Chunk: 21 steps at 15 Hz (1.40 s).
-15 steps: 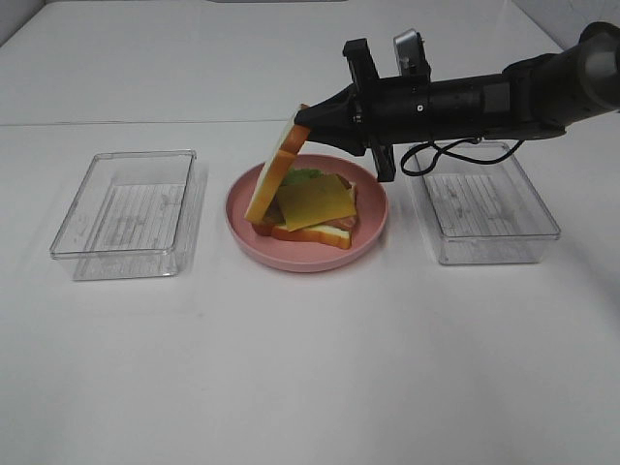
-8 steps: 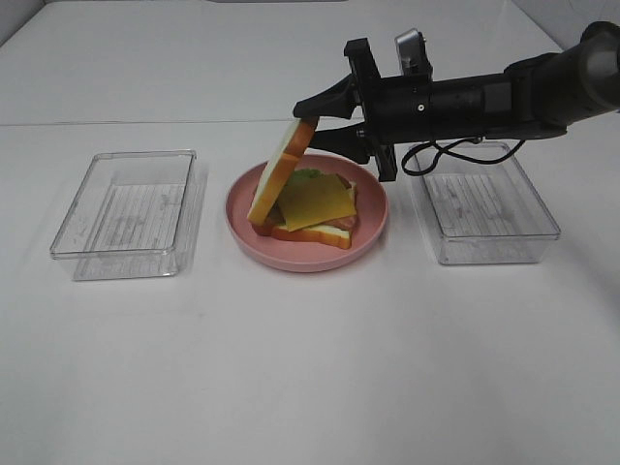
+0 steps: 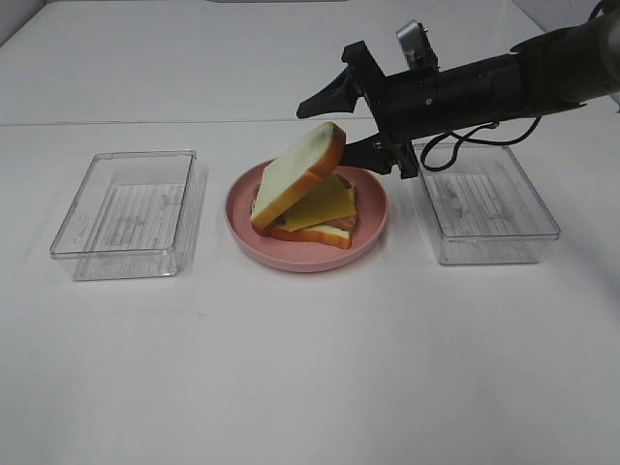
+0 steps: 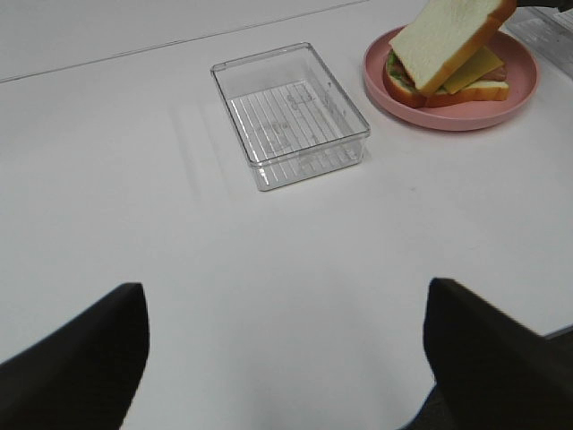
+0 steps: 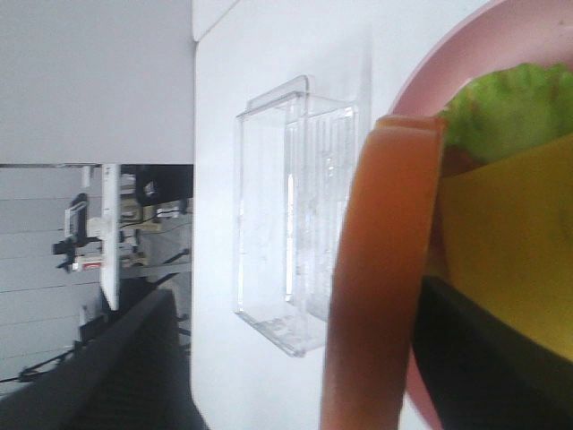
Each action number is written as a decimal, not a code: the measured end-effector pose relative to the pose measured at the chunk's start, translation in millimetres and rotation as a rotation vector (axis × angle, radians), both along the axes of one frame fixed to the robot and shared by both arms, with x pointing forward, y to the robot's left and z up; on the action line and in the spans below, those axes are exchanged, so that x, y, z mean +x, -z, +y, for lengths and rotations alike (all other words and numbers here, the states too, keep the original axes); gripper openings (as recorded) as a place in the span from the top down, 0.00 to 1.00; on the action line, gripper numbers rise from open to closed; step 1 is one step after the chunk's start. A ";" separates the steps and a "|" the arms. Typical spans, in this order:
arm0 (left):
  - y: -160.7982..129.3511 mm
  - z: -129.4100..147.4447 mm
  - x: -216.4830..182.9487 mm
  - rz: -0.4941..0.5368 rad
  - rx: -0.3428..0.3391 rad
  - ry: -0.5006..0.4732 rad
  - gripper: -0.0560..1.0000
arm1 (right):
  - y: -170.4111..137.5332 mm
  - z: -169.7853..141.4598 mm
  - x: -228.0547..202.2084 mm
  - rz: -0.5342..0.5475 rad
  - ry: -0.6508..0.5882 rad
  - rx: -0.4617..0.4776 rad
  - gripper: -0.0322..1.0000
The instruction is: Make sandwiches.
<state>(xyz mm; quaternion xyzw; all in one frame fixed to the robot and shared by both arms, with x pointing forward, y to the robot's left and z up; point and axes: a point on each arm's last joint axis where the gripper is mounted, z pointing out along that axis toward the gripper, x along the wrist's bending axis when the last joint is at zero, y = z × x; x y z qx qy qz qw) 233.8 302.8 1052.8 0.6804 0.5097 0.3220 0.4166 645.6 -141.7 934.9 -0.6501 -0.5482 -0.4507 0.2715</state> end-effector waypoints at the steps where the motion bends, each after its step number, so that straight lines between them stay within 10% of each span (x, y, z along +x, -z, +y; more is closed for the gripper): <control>1: 0.0 0.0 0.0 0.000 0.000 0.000 0.20 | 0.0 0.0 0.0 0.000 0.000 0.000 0.30; 9: 0.0 0.0 0.0 0.000 0.000 0.000 0.20 | -35.5 -12.7 -1.0 -0.076 -0.040 -0.281 0.30; 21: 0.0 0.0 0.0 0.000 0.000 0.000 0.20 | -172.1 -76.7 -80.5 -0.120 -0.286 -0.983 0.30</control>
